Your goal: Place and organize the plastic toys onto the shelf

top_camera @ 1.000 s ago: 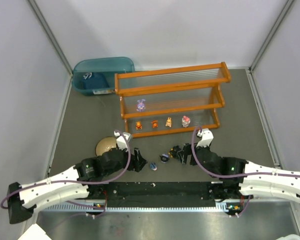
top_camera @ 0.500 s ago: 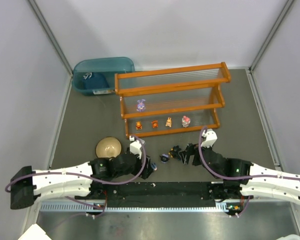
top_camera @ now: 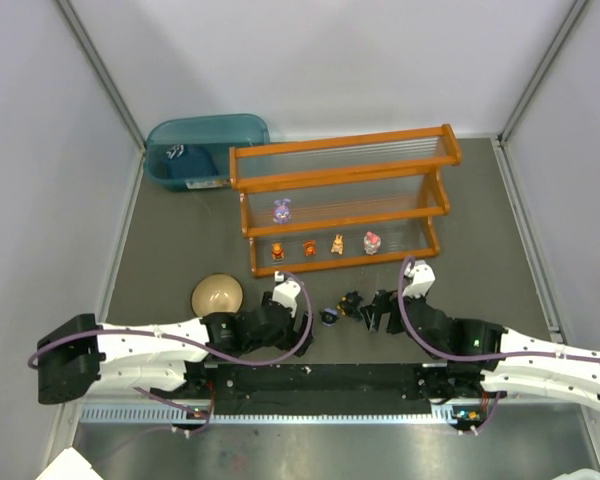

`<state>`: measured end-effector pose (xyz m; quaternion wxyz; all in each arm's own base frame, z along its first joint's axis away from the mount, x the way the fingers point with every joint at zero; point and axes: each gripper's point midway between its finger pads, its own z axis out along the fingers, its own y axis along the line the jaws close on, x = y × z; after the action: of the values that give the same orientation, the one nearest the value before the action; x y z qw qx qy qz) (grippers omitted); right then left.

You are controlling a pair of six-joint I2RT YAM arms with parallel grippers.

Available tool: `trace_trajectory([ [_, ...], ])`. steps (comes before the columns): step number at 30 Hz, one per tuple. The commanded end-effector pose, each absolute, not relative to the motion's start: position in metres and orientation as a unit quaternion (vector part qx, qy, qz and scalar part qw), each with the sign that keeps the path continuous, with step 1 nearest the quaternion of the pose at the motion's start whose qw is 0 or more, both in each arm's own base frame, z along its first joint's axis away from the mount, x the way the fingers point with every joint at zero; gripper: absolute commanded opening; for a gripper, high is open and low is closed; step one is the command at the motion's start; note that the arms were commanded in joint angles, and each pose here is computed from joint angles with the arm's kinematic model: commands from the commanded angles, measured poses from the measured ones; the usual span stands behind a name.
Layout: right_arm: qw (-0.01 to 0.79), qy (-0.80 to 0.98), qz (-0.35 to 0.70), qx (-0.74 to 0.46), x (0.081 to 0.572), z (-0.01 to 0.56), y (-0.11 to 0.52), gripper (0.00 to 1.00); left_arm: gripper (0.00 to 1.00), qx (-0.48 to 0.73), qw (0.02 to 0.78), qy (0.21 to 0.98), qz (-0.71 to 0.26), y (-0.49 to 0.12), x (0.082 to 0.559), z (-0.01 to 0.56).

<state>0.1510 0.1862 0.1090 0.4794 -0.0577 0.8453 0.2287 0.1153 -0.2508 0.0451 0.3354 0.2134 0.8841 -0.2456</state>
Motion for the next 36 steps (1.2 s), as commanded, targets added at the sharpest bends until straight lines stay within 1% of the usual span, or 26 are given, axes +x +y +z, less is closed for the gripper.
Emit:
trace_trajectory([
  [1, 0.481, 0.842, 0.239, -0.054, 0.149, 0.112, 0.188, 0.86, 0.88, 0.209, 0.371, 0.861, -0.278, -0.272, 0.126, 0.070],
  [3, 0.481, 0.842, 0.240, -0.052, 0.149, 0.111, 0.187, 0.86, 0.87, 0.211, 0.370, 0.862, -0.274, -0.272, 0.127, 0.068],
  [7, 0.480, 0.842, 0.240, -0.053, 0.149, 0.110, 0.187, 0.86, 0.78, 0.213, 0.373, 0.858, -0.283, -0.276, 0.128, 0.067],
  [10, 0.479, 0.843, 0.239, -0.054, 0.148, 0.110, 0.187, 0.86, 0.75, 0.213, 0.372, 0.858, -0.285, -0.277, 0.128, 0.065],
  [19, 0.479, 0.844, 0.236, -0.053, 0.149, 0.109, 0.185, 0.86, 0.72, 0.220, 0.361, 0.860, -0.284, -0.279, 0.127, 0.055],
  [22, 0.479, 0.843, 0.237, -0.052, 0.149, 0.109, 0.186, 0.86, 0.70, 0.222, 0.355, 0.862, -0.286, -0.279, 0.126, 0.050],
  [24, 0.479, 0.844, 0.237, -0.051, 0.149, 0.108, 0.186, 0.86, 0.66, 0.224, 0.352, 0.862, -0.287, -0.280, 0.125, 0.048],
  [30, 0.478, 0.845, 0.235, -0.053, 0.148, 0.107, 0.185, 0.86, 0.61, 0.226, 0.349, 0.863, -0.288, -0.281, 0.125, 0.046],
  [36, 0.478, 0.845, 0.234, -0.051, 0.149, 0.106, 0.185, 0.87, 0.60, 0.226, 0.345, 0.864, -0.288, -0.280, 0.124, 0.043],
])
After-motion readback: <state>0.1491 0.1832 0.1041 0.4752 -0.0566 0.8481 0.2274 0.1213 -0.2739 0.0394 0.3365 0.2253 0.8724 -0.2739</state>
